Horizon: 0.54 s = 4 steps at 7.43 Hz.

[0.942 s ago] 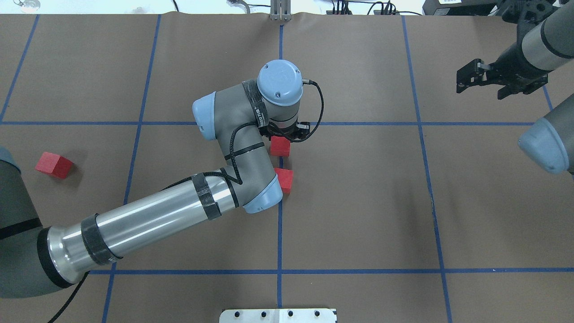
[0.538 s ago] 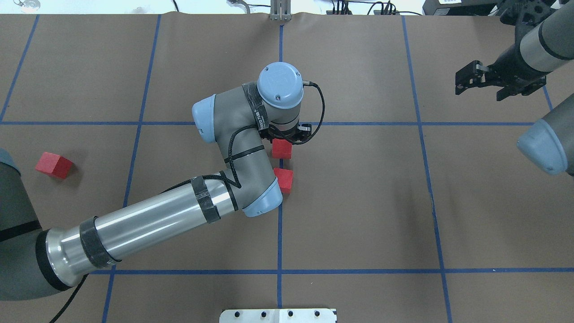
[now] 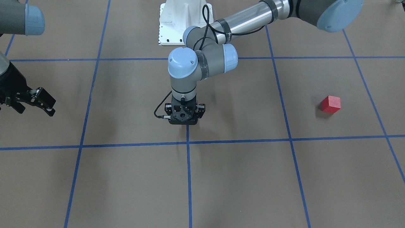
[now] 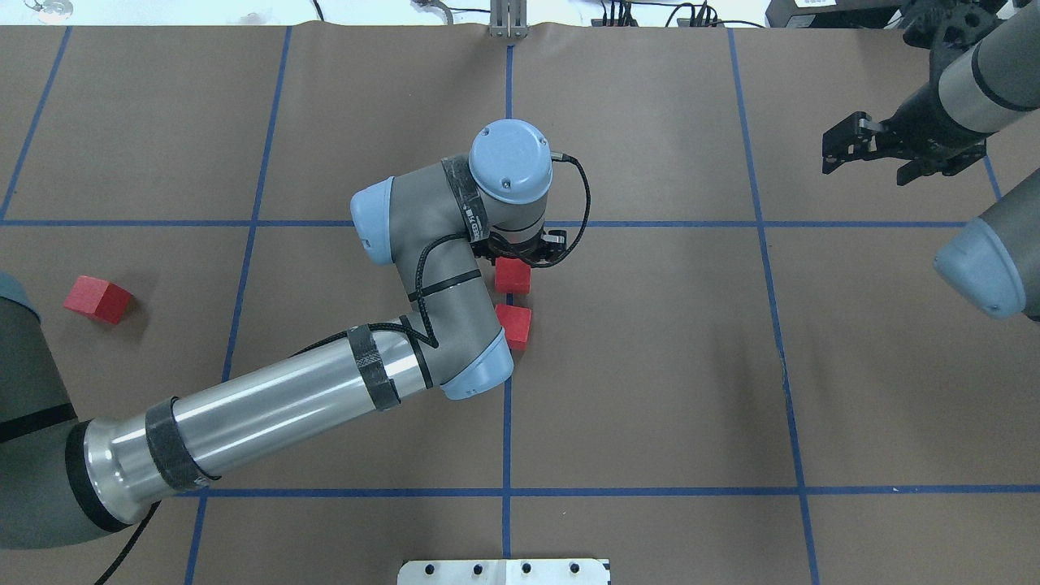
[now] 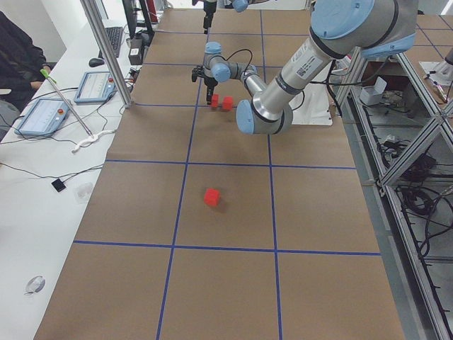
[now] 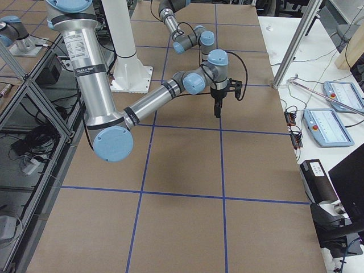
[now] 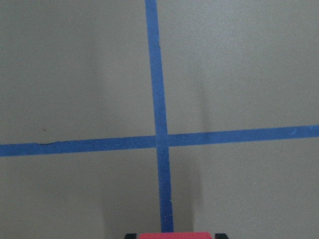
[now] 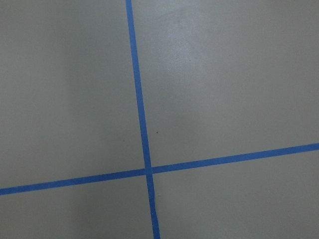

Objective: Form red blocks into L shape at center
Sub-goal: 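Set the cube with the left gripper beside the center cube, farther from robot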

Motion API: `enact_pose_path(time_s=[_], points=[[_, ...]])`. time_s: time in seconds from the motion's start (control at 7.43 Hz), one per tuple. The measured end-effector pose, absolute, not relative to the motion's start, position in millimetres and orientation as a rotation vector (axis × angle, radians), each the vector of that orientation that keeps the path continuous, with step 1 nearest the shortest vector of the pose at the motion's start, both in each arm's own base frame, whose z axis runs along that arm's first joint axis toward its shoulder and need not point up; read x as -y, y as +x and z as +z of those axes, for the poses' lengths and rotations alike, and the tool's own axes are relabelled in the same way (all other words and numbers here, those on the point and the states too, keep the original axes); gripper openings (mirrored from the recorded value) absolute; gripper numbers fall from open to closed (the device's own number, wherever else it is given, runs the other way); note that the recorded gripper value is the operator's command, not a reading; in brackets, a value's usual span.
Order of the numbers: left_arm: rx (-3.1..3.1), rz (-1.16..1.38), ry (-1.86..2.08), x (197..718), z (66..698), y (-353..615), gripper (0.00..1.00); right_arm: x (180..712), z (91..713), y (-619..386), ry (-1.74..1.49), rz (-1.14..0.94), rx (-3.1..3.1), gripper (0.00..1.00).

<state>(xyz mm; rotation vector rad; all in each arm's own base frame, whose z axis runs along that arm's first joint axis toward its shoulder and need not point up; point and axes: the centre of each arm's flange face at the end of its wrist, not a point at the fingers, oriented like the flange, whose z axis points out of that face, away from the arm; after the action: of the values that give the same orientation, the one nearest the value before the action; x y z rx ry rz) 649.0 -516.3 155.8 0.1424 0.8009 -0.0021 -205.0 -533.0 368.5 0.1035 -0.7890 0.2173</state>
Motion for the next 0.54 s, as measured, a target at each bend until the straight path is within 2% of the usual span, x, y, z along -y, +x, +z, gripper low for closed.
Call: enact_pose_path(time_s=[0.54], points=[[-0.795,-0.01,0.125,507.0,155.6,654.2,0.0,532.3,368.7,-207.0,0.101,0.215,0.789,0.99]])
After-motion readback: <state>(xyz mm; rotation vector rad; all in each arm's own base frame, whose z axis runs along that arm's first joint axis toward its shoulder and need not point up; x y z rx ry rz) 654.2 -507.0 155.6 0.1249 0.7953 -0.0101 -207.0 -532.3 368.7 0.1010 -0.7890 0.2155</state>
